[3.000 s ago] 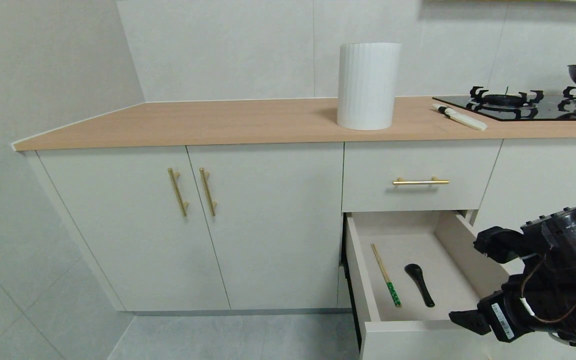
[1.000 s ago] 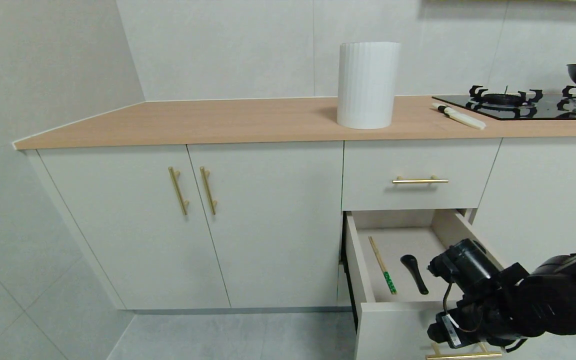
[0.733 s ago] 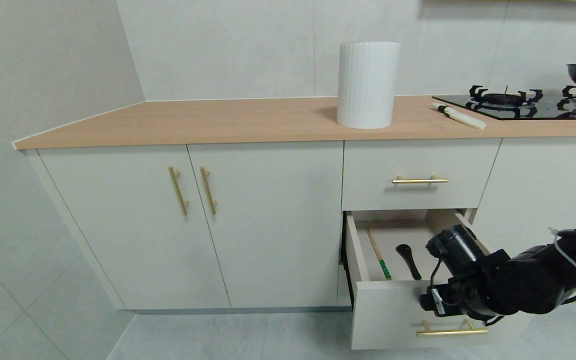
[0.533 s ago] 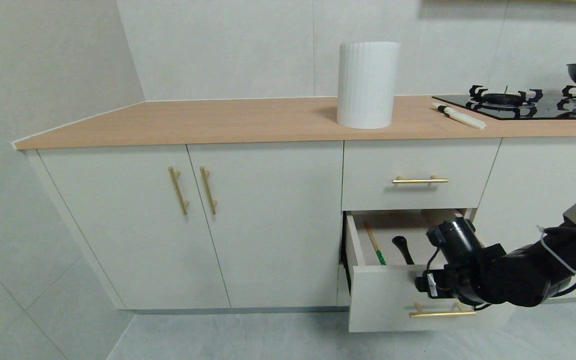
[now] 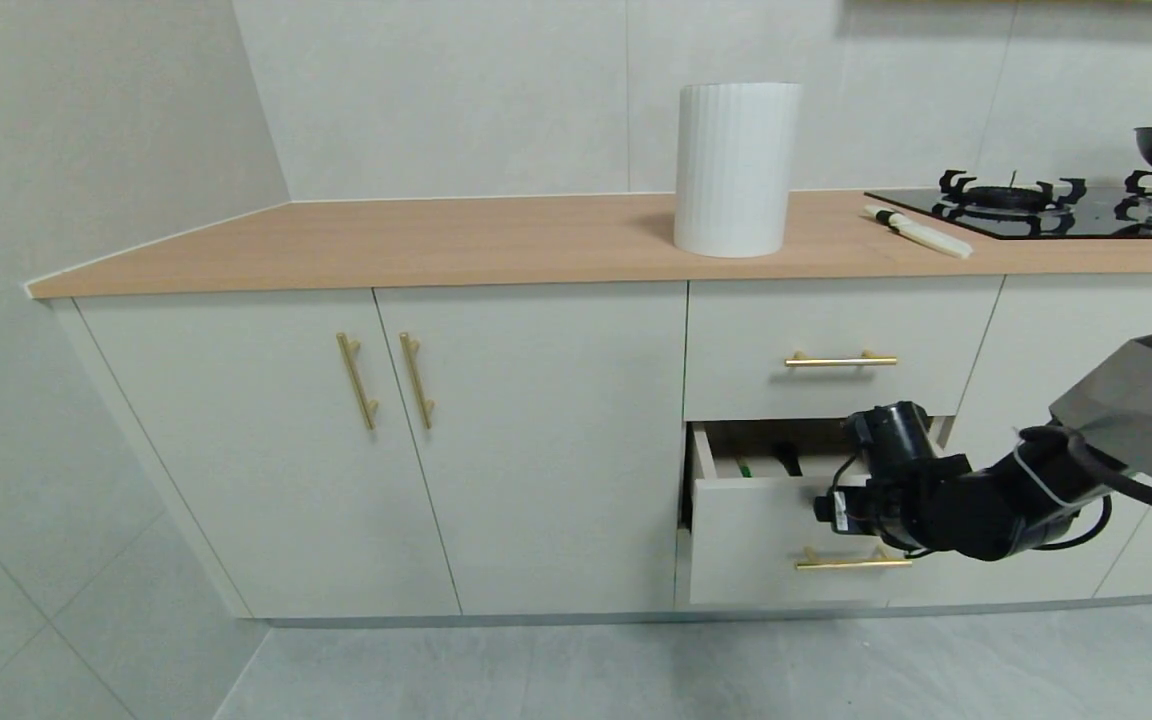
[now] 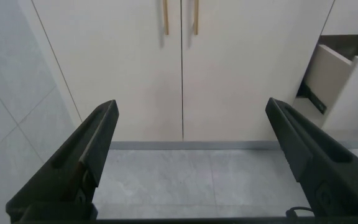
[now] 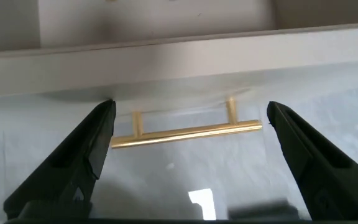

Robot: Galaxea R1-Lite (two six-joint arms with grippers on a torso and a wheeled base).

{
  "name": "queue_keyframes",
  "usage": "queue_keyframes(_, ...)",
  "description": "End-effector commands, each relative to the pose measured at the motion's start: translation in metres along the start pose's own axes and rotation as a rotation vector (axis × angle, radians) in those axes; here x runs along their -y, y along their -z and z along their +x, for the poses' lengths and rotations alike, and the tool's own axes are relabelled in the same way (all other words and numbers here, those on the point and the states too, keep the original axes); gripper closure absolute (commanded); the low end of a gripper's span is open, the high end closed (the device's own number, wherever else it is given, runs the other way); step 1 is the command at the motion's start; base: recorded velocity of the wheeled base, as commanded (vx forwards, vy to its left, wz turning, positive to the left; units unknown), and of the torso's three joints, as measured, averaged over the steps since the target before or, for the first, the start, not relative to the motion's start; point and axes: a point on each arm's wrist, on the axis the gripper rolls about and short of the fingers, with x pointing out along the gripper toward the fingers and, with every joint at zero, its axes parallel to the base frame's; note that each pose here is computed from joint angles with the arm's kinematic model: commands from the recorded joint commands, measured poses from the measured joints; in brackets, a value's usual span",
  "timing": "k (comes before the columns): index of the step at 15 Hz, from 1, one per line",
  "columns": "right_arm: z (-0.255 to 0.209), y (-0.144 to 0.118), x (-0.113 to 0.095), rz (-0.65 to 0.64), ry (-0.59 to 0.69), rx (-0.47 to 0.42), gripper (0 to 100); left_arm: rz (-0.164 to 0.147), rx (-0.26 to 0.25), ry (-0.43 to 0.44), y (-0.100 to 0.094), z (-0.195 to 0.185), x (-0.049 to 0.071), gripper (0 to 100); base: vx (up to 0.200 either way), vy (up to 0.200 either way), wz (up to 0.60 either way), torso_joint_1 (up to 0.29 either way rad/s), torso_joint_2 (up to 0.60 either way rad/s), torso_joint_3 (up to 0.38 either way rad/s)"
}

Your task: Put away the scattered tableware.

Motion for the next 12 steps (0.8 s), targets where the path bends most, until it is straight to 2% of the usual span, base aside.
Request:
queue_keyframes(1, 0.022, -0.005, -0.002, 0.008, 0.007, 0.006, 0, 0.0, 0.0, 0.0, 0.0, 0.0, 0.0, 0, 0.0, 0.0, 0.0, 0.0, 0.0, 0.0)
queue_keyframes(4, 0.03, -0.009, -0.004, 0.011, 0.002, 0.018, 0, 0.0, 0.0, 0.0, 0.0, 0.0, 0.0, 0, 0.0, 0.0, 0.0, 0.0, 0.0, 0.0)
queue_keyframes(8, 0.06, -0.03, -0.008, 0.019, -0.008, 0.082, 0, 0.0, 0.0, 0.0, 0.0, 0.0, 0.0, 0, 0.0, 0.0, 0.0, 0.0, 0.0, 0.0)
queue_keyframes(12, 0.078, -0.034, -0.006, 0.047, -0.015, 0.134, 0, 0.0, 0.0, 0.0, 0.0, 0.0, 0.0, 0, 0.0, 0.0, 0.0, 0.0, 0.0, 0.0)
